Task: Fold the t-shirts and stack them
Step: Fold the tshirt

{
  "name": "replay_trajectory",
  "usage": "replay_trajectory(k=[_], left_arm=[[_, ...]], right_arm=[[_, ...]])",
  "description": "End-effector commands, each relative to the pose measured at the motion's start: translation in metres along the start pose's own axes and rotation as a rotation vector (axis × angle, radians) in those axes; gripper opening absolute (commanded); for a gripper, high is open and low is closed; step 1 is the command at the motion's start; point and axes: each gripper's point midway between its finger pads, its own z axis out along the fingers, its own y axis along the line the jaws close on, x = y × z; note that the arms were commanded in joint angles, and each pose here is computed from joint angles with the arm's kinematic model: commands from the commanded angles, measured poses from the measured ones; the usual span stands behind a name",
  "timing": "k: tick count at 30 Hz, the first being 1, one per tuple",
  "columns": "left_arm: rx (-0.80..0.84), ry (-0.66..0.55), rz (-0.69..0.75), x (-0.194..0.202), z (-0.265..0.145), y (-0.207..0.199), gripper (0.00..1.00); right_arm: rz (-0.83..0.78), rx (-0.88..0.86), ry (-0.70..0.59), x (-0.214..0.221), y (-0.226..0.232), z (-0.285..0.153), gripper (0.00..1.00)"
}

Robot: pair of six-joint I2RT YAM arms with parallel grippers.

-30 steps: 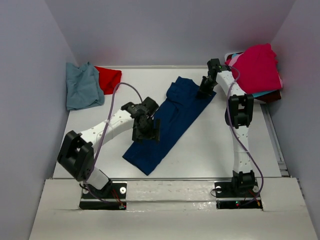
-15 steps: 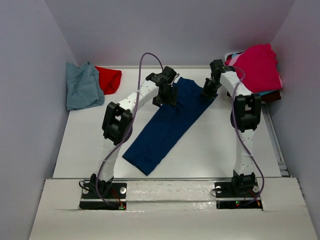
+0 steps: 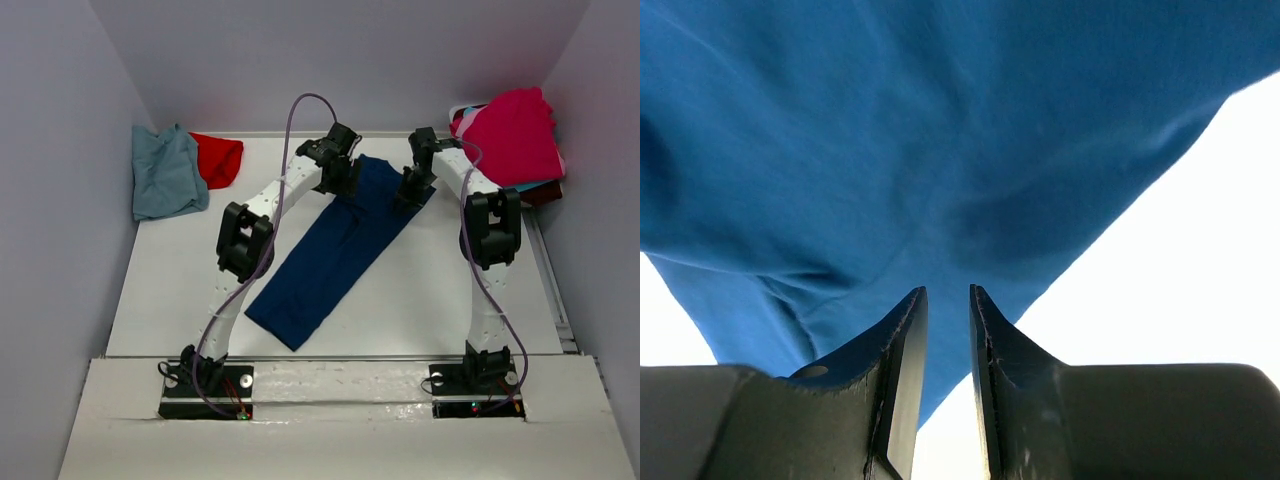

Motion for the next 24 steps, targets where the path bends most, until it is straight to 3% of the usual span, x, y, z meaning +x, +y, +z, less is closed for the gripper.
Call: replay_trajectory(k=[1, 15, 24], left_arm=[[-0.027, -0.058, 0.036, -0.020, 0.005, 0.012, 0.78], [0.074, 0.071, 0.028, 0.016, 0.046, 0.012, 0.79], [-0.110, 0.148, 0.019, 0.046, 0.051, 0.052, 0.79]], right_arm=[[0.026, 0.010, -0.044, 0.008, 0.001, -0.019, 0.30], [0.055, 0.017, -0.006, 0.022, -0.003, -0.006, 0.30], [0.042, 0.032, 0.000, 0.010, 0.001, 0.001, 0.30]])
